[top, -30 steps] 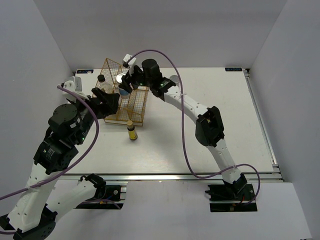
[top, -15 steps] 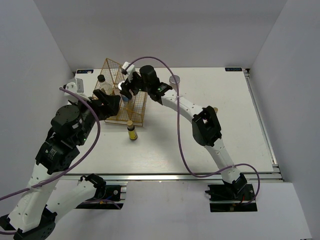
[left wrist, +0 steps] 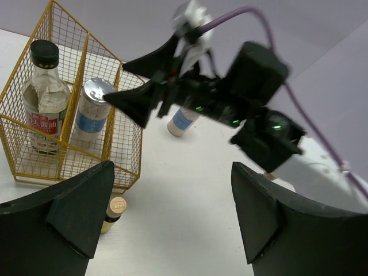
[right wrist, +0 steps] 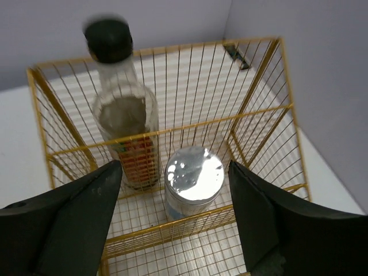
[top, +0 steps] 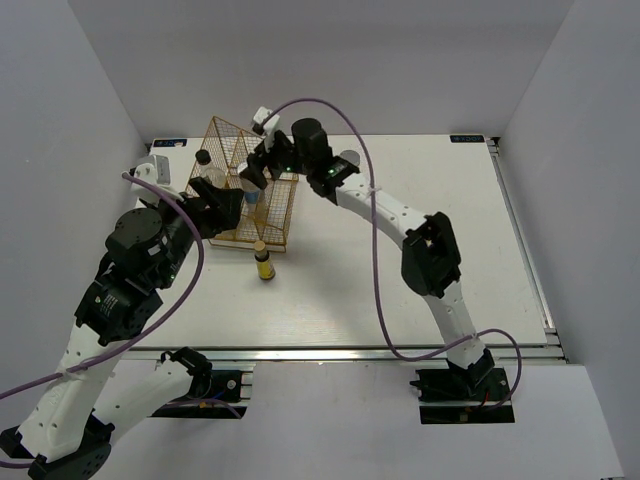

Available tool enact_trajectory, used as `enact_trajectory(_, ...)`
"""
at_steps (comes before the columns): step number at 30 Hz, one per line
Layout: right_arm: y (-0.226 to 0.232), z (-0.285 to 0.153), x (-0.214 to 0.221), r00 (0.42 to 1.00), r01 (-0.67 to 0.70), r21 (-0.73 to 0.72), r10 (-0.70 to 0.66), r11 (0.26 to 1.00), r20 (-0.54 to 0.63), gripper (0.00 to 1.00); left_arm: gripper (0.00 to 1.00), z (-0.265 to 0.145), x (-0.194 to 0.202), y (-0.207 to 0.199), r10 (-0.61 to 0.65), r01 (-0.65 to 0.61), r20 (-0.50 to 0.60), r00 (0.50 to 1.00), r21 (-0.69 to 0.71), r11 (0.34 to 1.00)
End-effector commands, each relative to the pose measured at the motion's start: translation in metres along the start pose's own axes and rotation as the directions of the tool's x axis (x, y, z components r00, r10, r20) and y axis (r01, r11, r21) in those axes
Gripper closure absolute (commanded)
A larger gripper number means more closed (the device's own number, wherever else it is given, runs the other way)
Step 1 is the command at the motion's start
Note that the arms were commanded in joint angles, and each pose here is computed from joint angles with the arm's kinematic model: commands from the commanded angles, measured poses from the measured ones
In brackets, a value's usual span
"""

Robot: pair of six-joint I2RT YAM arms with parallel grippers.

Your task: Organize the condiment bottles

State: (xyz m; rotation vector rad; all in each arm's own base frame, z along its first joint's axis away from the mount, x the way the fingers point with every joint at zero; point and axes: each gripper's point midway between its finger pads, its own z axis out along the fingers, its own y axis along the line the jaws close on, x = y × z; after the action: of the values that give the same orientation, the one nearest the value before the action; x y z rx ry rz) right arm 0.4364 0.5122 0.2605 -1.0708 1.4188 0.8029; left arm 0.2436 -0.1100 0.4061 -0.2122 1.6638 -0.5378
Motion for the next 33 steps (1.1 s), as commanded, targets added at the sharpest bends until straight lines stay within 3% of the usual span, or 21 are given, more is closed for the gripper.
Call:
enact_trajectory(1,-0.009,-0.074,-0.154,0.958,0.078,0.030,-0.083,0.997,0.276,0.21,0.08,-0.001,-0.006,-0.009,-0.010,0.009,0.018,1.000,0.045,0.999)
enact_trajectory(5,-0.022,-0.115,-0.152,0.976,0.026,0.045,-0.035,0.999,0.214,0.32,0.10,0.004,-0.002,-0.017,-0.003,0.002,0.016,1.000,0.088,0.996)
enact_trajectory(7,-0.028,-0.133,-0.131,0.992,-0.034,0.078,0.024,0.996,0.123,0.48,0.12,0.009,0.007,-0.021,0.007,-0.006,-0.008,1.000,0.114,0.994)
enact_trajectory(9,-0.050,-0.152,-0.107,0.997,-0.075,0.159,0.068,0.984,0.048,0.54,0.18,0.018,0.019,-0.025,0.016,-0.011,-0.038,0.999,0.130,0.991)
enact_trajectory(11,-0.075,-0.182,-0.088,0.992,-0.119,0.232,0.125,0.965,-0.008,0.48,0.30,0.025,0.028,-0.033,0.022,-0.011,-0.065,0.998,0.169,0.986)
enact_trajectory(13,-0.092,-0.202,-0.065,0.982,-0.163,0.289,0.183,0.944,-0.046,0.37,0.33,0.034,0.042,-0.038,0.034,-0.013,-0.107,0.994,0.193,0.981)
enact_trajectory(14,-0.109,-0.217,-0.050,0.974,-0.180,0.340,0.215,0.923,-0.069,0.26,0.34,0.037,0.043,-0.041,0.033,-0.010,-0.107,0.994,0.205,0.979)
enact_trajectory(17,-0.132,-0.239,-0.013,0.949,-0.206,0.411,0.284,0.888,-0.136,0.14,0.29,0.050,0.056,-0.047,0.051,-0.017,-0.141,0.989,0.227,0.974)
enact_trajectory(21,-0.141,-0.253,0.017,0.922,-0.224,0.436,0.334,0.872,-0.194,0.11,0.13,0.070,0.072,-0.056,0.097,-0.047,-0.174,0.980,0.269,0.962)
enact_trajectory(24,-0.150,-0.269,0.017,0.919,-0.255,0.452,0.360,0.855,-0.162,0.12,0.11,0.103,0.095,-0.060,0.179,-0.111,-0.230,0.957,0.279,0.954)
enact_trajectory(27,-0.156,-0.285,0.012,0.913,-0.297,0.445,0.389,0.845,-0.128,0.27,0.11,0.137,0.114,-0.071,0.239,-0.148,-0.272,0.932,0.316,0.937)
enact_trajectory(28,-0.160,-0.294,0.013,0.909,-0.309,0.449,0.399,0.838,-0.120,0.35,0.09,0.147,0.108,-0.080,0.266,-0.175,-0.236,0.935,0.348,0.921)
enact_trajectory(29,-0.157,-0.296,0.011,0.906,-0.329,0.425,0.409,0.843,-0.112,0.58,0.09,0.162,0.127,-0.079,0.290,-0.185,-0.268,0.919,0.355,0.916)
enact_trajectory(30,-0.157,-0.302,0.006,0.908,-0.332,0.425,0.408,0.842,-0.100,0.67,0.09,0.169,0.134,-0.085,0.308,-0.187,-0.278,0.910,0.388,0.902)
enact_trajectory(32,-0.161,-0.316,0.003,0.906,-0.345,0.430,0.416,0.835,-0.082,0.83,0.09,0.187,0.134,-0.096,0.332,-0.204,-0.261,0.907,0.417,0.885)
enact_trajectory(33,-0.159,-0.323,-0.001,0.907,-0.349,0.431,0.416,0.832,-0.070,0.83,0.09,0.205,0.157,-0.091,0.348,-0.206,-0.306,0.886,0.412,0.888)
